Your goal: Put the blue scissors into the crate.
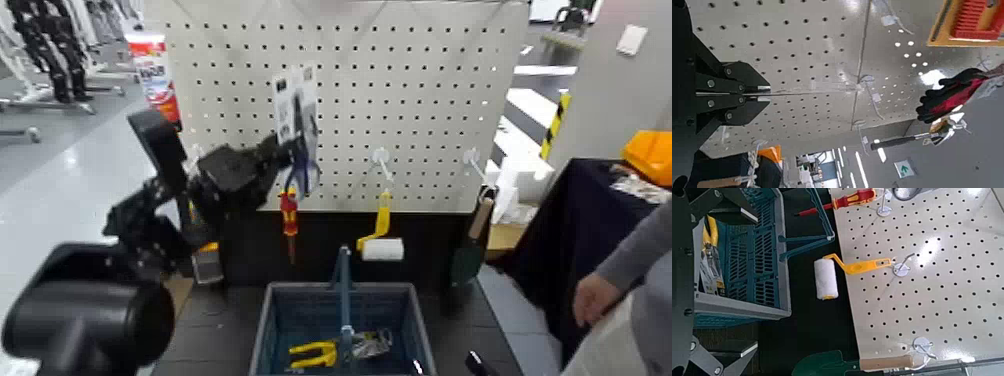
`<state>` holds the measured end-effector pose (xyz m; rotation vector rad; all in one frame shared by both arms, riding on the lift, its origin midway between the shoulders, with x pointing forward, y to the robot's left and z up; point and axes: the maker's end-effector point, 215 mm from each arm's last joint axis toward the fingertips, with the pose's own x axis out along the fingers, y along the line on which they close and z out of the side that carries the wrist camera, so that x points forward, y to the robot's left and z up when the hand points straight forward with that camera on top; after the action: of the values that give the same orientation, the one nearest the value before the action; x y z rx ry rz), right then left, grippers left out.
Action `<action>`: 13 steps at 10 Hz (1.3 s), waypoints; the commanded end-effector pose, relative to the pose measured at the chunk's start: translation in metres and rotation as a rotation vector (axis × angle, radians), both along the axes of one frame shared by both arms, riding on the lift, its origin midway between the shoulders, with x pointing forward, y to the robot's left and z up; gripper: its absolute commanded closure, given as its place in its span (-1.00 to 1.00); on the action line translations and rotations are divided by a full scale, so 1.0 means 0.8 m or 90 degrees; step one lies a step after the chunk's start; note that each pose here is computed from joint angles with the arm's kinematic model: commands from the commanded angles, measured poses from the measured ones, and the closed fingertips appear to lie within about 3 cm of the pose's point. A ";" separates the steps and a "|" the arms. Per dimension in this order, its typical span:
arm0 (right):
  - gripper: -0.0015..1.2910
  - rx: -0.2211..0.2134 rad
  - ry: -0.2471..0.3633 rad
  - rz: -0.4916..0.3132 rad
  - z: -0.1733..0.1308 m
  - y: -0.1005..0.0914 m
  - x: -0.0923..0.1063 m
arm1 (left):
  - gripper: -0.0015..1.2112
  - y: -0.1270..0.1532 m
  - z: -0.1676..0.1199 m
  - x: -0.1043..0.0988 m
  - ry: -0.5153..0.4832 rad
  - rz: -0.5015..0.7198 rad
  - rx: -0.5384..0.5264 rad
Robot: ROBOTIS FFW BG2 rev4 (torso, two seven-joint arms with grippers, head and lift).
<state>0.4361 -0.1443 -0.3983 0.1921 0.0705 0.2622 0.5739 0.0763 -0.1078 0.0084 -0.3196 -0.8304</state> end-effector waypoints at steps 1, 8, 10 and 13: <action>-0.71 -0.002 0.004 0.002 -0.002 0.000 -0.001 | 0.95 -0.013 -0.076 -0.020 0.099 -0.024 -0.015; -0.71 0.001 0.008 0.005 -0.003 0.001 -0.001 | 0.95 -0.018 -0.220 -0.049 0.256 -0.030 0.000; -0.71 0.003 0.009 0.006 -0.004 0.002 -0.001 | 0.95 -0.017 -0.255 -0.052 0.284 -0.025 0.012; -0.70 0.005 0.008 0.008 -0.004 0.001 -0.001 | 0.95 -0.017 -0.301 -0.059 0.326 -0.026 0.019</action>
<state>0.4354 -0.1430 -0.4014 0.2011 0.0830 0.2731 0.5280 0.0619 -0.3419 -0.1787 0.1629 -0.8498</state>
